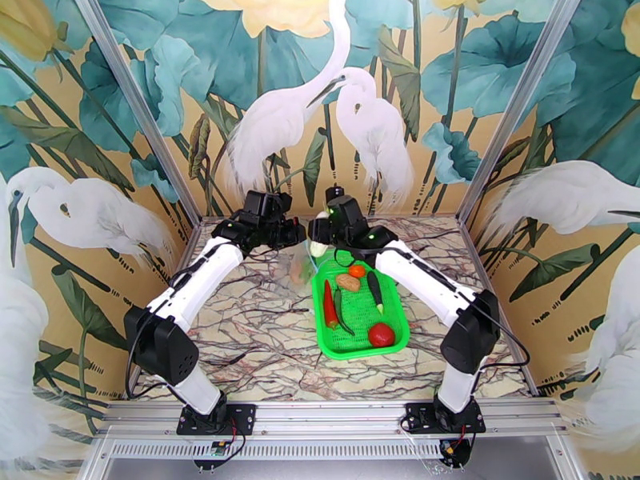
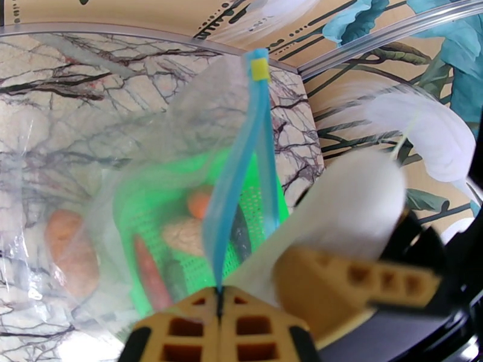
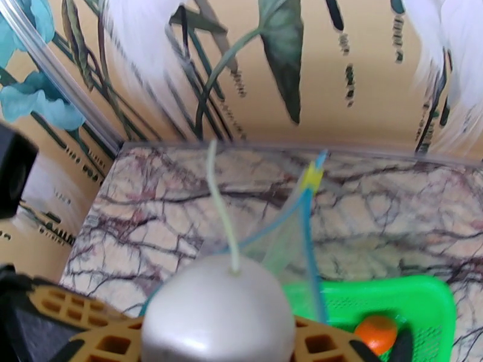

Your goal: Place the food in the zip-top bag and seal the zipper

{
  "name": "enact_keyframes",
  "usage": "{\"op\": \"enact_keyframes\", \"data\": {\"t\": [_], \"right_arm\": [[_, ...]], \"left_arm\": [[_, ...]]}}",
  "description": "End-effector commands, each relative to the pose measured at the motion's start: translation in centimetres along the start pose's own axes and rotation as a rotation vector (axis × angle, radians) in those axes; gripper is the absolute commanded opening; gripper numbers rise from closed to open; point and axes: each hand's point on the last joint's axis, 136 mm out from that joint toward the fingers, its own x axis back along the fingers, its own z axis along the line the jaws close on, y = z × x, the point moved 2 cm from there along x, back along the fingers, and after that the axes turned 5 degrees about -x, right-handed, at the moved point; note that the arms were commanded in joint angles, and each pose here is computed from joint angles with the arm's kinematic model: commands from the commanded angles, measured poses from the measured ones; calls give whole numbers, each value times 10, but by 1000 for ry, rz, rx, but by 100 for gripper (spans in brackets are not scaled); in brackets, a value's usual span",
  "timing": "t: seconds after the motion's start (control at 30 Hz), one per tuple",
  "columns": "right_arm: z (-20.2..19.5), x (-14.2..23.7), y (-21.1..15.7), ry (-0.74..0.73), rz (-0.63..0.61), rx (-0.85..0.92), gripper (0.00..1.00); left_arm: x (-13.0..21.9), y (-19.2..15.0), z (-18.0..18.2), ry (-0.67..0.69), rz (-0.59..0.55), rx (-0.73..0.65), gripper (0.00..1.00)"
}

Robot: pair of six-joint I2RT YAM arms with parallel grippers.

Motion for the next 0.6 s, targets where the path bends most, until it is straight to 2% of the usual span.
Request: {"op": "enact_keyframes", "data": {"t": [0.0,0.07,0.3,0.4,0.53,0.57], "right_arm": [[4,-2,-17,17,87,-32,32],[1,-2,-20,5,101,-31,34],[4,-5,-27,22,154,-11,55],[10,-1,-23,45,164,12,61],[13,11,-9,107,175,24,74],[12,15,-4,124,171,11,74]], "left_arm": [[2,13,-11,-34,-50,-11,0],[3,13,-12,-37,-55,-11,0],[11,15,-15,-34,-76,-17,0],[14,13,-14,-31,-78,-15,0],[16,9,-13,-27,-81,-7,0],[17,9,-12,-25,-81,-7,0]]}}
